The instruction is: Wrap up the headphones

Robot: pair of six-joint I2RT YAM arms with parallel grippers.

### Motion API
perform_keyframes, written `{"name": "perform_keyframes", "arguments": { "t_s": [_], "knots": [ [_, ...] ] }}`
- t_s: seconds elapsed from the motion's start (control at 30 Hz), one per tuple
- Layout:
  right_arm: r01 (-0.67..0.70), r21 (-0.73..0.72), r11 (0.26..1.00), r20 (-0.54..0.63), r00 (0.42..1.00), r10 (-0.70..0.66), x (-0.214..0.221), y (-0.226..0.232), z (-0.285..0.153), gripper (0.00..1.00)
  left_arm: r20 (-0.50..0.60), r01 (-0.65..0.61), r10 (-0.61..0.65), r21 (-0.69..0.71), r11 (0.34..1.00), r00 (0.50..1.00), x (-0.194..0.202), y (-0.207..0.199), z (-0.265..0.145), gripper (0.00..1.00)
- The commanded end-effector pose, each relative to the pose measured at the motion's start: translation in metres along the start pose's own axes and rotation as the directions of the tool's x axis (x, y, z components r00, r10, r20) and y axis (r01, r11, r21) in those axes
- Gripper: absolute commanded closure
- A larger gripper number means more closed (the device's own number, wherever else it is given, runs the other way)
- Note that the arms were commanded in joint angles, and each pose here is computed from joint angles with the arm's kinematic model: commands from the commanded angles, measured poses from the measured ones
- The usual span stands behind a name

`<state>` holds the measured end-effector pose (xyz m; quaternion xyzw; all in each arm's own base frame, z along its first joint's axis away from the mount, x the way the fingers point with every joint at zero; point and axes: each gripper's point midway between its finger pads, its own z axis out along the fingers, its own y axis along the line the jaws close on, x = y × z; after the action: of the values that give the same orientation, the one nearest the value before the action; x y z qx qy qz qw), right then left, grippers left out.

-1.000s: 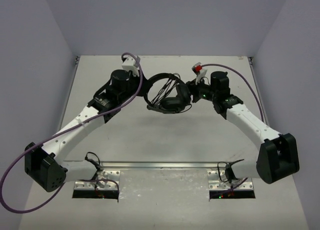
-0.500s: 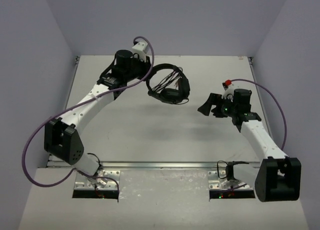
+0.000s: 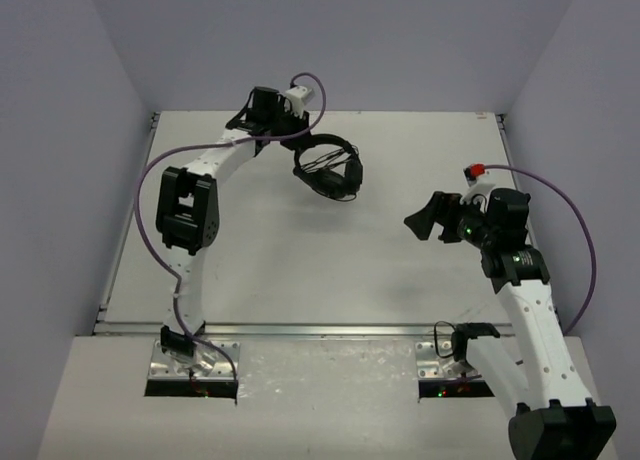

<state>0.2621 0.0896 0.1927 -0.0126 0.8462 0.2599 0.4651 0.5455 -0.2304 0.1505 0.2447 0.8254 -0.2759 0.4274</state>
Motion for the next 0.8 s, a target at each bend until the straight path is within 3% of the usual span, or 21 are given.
{"name": "perform_keyframes", "arguments": {
  "t_s": [0.0, 0.1, 0.27, 0.53, 0.73, 0.77],
  "knots": [
    [0.003, -0.056, 0.998, 0.031, 1.000, -0.001, -0.007, 0.015, -0.008, 0.01, 0.094, -0.053, 0.055, -0.024, 0.998, 0.994, -0.032, 0.040, -0.027, 1.00],
    [0.006, -0.088, 0.996, 0.028, 1.000, -0.004, -0.003, 0.019, -0.008, 0.01, 0.127, 0.036, -0.023, -0.099, 0.994, 0.992, -0.015, 0.096, -0.054, 0.99],
    [0.011, -0.152, 0.988, 0.044, 0.999, -0.004, -0.002, 0.028, -0.007, 0.01, 0.159, 0.113, -0.074, -0.254, 0.961, 0.985, 0.021, 0.154, -0.101, 0.99],
    [0.020, -0.271, 0.962, 0.044, 0.999, -0.008, 0.004, 0.046, -0.009, 0.01, 0.208, 0.155, -0.097, -0.283, 0.947, 0.973, 0.074, 0.196, -0.130, 0.98],
    [0.017, -0.292, 0.956, 0.058, 0.998, 0.000, 0.000, 0.050, -0.009, 0.01, 0.199, 0.165, -0.118, -0.241, 0.956, 0.973, 0.087, 0.197, -0.122, 0.82],
    [0.019, -0.297, 0.955, 0.064, 0.998, 0.000, -0.002, 0.051, -0.009, 0.01, 0.201, 0.168, -0.121, -0.238, 0.957, 0.972, 0.087, 0.197, -0.121, 0.75]
  ]
}}
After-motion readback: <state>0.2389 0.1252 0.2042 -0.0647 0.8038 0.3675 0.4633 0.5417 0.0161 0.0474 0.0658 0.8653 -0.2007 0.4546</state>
